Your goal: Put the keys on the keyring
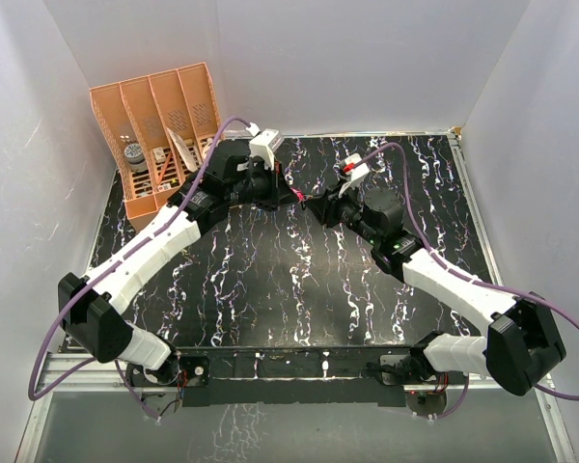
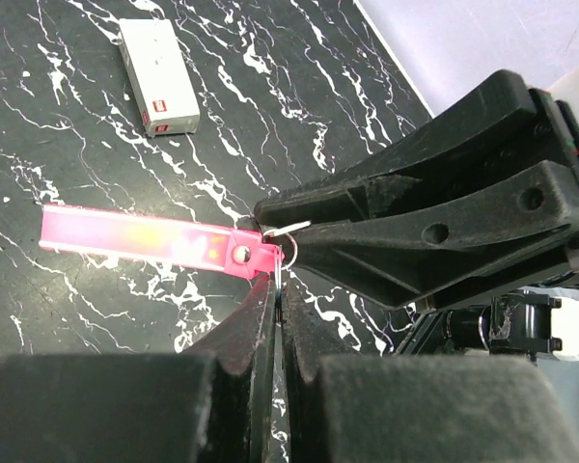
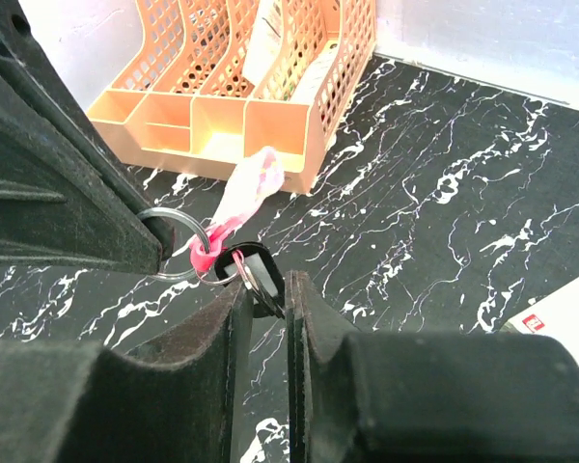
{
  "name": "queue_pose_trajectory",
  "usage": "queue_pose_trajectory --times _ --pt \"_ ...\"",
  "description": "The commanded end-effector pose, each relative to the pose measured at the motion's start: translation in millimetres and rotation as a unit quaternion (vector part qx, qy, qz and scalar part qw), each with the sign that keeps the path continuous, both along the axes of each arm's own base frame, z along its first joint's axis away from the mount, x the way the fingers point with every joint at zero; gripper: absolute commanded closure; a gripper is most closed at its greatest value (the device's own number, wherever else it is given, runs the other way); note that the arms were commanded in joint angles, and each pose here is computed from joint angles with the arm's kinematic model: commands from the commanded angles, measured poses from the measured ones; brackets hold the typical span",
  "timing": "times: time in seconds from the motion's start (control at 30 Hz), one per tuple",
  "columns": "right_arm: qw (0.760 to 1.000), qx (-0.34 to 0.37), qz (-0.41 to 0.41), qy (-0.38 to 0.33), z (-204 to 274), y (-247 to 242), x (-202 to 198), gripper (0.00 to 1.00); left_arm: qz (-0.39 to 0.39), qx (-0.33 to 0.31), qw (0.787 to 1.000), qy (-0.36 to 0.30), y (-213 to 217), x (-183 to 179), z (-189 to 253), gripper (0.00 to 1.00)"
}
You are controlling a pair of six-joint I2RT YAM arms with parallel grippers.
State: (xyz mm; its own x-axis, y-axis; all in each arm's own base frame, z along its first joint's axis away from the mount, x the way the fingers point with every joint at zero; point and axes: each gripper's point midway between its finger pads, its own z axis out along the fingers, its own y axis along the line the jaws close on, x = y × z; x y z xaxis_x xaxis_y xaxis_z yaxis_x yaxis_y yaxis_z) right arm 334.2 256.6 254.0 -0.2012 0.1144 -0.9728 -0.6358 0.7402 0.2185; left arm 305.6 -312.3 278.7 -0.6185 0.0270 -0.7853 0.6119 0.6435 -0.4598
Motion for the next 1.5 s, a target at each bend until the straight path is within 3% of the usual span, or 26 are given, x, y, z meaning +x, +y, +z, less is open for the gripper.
queue_pose_trajectory --times 0.0,0.83,1.33,1.47 --pt "0.997 0.013 -0.060 -0.043 36.8 -17.1 21.1 0.83 -0.040 -0.002 0.999 0.009 0.1 -20.5 12.9 1.00" --pt "0.997 0.037 -0.022 -0.061 64.8 -7.8 9.5 0.80 -0.061 0.037 0.996 0.053 -6.9 -15.9 -9.8 1.00" --pt "0.999 0.027 0.014 -0.024 45.6 -0.7 -4.7 0.83 -0.056 0.034 0.997 0.032 -16.7 2.0 6.2 1.00" --pt "1.000 0.021 0.015 -0.013 42.2 -2.0 -7.1 0.80 -0.070 0.059 0.995 0.037 -14.8 1.9 4.0 1.00"
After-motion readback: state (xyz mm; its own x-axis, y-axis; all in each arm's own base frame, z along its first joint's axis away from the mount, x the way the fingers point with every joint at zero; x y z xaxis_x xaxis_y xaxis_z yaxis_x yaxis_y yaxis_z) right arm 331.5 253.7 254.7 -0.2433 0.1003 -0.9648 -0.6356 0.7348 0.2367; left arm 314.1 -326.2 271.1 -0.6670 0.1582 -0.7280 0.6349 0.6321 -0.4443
